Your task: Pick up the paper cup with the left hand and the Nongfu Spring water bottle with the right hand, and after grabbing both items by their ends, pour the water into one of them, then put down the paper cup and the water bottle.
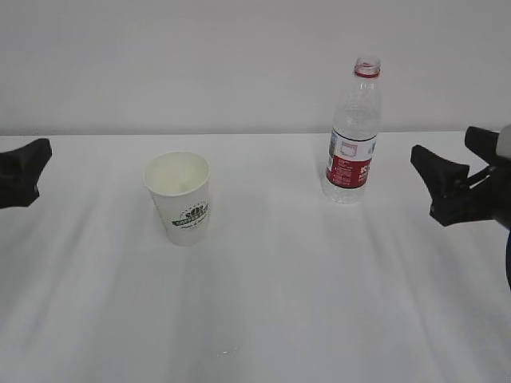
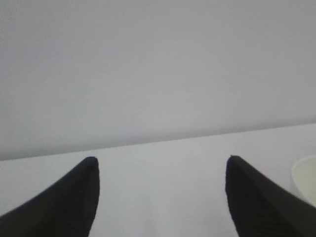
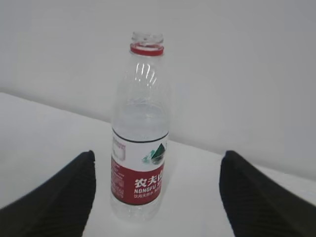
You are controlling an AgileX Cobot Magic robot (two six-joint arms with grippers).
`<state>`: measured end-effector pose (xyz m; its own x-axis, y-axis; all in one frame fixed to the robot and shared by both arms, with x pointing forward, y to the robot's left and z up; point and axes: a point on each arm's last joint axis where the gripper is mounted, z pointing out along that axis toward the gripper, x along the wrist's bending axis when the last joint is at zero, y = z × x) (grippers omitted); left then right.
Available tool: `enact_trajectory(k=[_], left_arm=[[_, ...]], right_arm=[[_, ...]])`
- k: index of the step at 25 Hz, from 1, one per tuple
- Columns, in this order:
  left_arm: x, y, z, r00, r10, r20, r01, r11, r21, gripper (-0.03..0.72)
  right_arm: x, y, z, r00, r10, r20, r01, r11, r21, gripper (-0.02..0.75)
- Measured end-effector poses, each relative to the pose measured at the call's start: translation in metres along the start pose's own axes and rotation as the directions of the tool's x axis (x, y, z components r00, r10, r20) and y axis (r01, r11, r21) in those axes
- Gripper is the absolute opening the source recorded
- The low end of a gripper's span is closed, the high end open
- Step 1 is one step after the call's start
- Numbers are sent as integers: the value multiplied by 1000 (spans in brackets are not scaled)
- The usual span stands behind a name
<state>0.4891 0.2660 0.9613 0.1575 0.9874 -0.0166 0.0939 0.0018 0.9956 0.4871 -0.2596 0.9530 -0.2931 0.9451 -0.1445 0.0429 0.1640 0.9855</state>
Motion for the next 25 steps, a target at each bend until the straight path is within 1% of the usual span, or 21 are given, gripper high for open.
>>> enact_trajectory(k=[3, 6, 9, 13, 17, 19, 23, 25], left_arm=[[-2, -12, -11, 1000, 10, 25, -9, 1000, -6, 580], [-5, -22, -22, 998, 20, 56, -21, 1000, 16, 580], [-8, -34, -30, 996, 26, 87, -33, 997, 70, 580], [-14, -50, -38, 988, 36, 149, -57, 988, 140, 580], [-17, -55, -40, 980, 44, 196, -77, 984, 163, 580], [-20, -55, -41, 972, 53, 229, -91, 983, 160, 579], [-28, -56, -43, 944, 76, 321, -131, 980, 153, 579], [-30, -59, -43, 938, 75, 339, -138, 977, 164, 579]], right_arm=[[2, -7, -6, 1000, 8, -5, -8, 1000, 21, 589], [5, -12, -9, 1000, 15, -13, -15, 1000, 28, 588], [8, -17, -11, 999, 15, -33, -14, 999, 41, 589], [13, -29, -14, 997, 19, -70, -13, 996, 87, 588], [15, -37, -15, 996, 26, -84, -15, 992, 122, 588], [16, -39, -15, 996, 31, -85, -19, 991, 132, 588], [16, -40, -15, 996, 31, -88, -19, 991, 134, 588], [16, -40, -15, 996, 31, -87, -19, 991, 133, 588]])
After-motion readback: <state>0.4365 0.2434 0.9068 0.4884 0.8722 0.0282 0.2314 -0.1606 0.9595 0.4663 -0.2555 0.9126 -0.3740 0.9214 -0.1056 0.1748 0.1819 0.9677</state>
